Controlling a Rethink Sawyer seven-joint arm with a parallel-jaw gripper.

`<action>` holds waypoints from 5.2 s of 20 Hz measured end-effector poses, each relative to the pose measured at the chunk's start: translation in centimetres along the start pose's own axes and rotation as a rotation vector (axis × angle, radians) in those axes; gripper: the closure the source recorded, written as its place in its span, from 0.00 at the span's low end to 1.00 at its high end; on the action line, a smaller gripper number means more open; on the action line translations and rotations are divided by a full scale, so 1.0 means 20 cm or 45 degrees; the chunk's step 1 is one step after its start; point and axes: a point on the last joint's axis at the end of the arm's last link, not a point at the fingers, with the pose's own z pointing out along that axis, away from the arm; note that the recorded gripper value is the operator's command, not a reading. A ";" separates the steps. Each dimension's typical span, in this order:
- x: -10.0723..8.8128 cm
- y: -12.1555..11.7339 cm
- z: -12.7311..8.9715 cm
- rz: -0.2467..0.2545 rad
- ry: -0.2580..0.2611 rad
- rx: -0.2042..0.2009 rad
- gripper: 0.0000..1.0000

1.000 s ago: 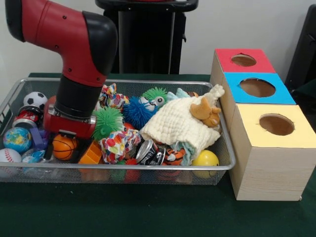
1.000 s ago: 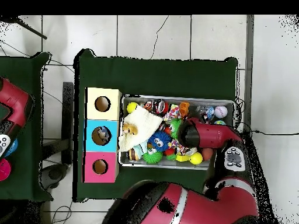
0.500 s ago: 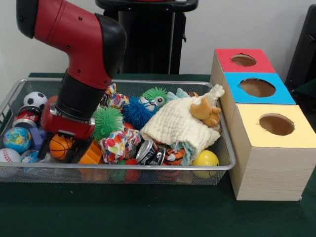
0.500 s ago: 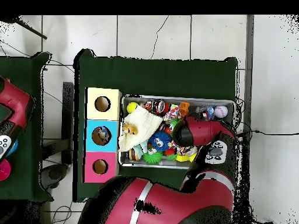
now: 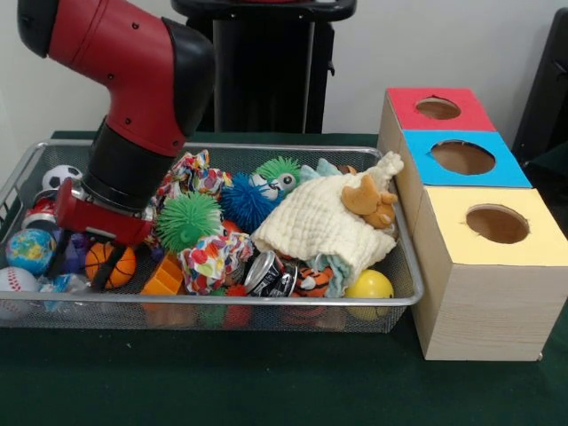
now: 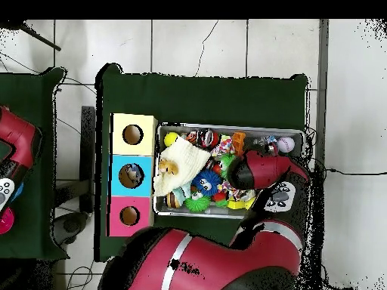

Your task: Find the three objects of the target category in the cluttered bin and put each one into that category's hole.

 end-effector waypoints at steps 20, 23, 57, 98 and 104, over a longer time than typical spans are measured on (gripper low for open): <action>0.11 -0.19 0.09 0.534 -0.096 -0.275 0.00; 0.10 -0.21 0.10 0.573 -0.107 -0.295 0.00; 0.08 -0.10 0.19 0.666 -0.123 -0.397 0.00; 0.09 -0.14 0.28 0.751 -0.130 -0.442 0.00; 0.09 -0.14 0.28 0.749 -0.127 -0.443 0.00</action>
